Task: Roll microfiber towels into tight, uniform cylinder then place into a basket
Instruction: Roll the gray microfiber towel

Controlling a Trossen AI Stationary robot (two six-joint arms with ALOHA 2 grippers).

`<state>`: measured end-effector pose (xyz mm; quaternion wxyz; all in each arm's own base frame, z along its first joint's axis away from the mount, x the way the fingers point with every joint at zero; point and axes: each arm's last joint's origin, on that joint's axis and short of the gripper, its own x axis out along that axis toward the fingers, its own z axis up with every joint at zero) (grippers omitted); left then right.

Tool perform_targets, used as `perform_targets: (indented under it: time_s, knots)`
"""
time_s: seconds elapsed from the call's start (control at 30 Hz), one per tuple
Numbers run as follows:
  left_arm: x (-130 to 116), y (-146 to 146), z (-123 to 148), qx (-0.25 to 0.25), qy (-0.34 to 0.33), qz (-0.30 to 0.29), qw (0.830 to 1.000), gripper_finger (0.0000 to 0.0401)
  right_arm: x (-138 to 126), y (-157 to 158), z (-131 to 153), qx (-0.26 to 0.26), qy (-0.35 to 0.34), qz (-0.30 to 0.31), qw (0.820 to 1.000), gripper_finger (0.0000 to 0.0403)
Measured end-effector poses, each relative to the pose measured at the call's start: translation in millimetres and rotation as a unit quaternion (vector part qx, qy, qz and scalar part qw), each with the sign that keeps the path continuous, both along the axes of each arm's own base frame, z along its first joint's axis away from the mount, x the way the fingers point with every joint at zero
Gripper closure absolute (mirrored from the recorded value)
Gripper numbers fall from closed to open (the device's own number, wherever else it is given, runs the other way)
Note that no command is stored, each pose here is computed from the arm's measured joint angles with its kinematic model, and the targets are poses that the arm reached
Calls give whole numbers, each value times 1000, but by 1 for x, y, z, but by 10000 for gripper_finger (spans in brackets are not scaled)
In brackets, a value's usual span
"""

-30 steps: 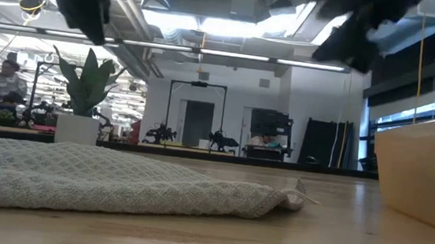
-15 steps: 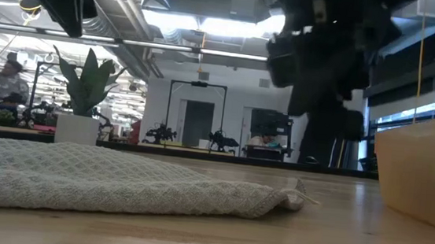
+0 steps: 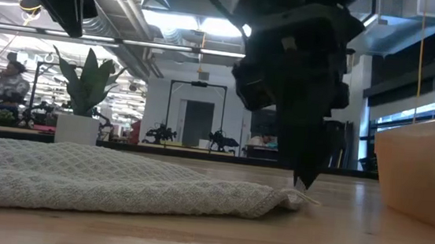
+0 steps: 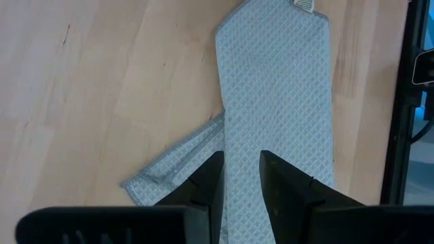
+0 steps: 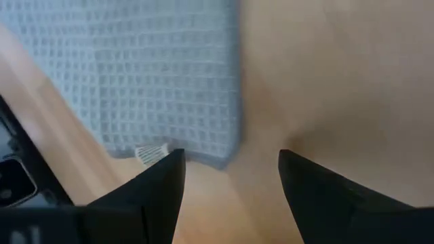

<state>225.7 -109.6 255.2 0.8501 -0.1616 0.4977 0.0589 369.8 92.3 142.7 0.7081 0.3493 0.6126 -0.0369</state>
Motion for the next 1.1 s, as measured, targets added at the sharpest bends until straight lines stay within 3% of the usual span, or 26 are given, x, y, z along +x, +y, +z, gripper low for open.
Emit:
perform_targets:
  time_s: [0.2, 0.33, 0.47, 0.67, 0.93, 1.1]
  knots:
    - [-1, 0, 0, 3, 4, -1, 1000, 316, 9, 9, -3, 19, 1, 20, 1000, 167]
    - [-2, 1, -1, 6, 10, -1, 1000, 316, 6, 11, -7, 6, 15, -7, 1000, 193]
    - [-2, 1, -1, 6, 10, -1, 1000, 316, 5, 14, -7, -6, 15, -16, 1000, 255]
    - [-2, 1, -1, 6, 10, -1, 1000, 316, 5, 17, -7, -20, 3, 0, 1000, 387]
    - [-3, 3, -4, 15, 28, 1, 999, 316, 5, 17, -8, -28, 0, 6, 1000, 398]
    - [-4, 6, -25, 37, 69, 7, 997, 316, 5, 17, -8, -29, 0, 7, 1000, 400]
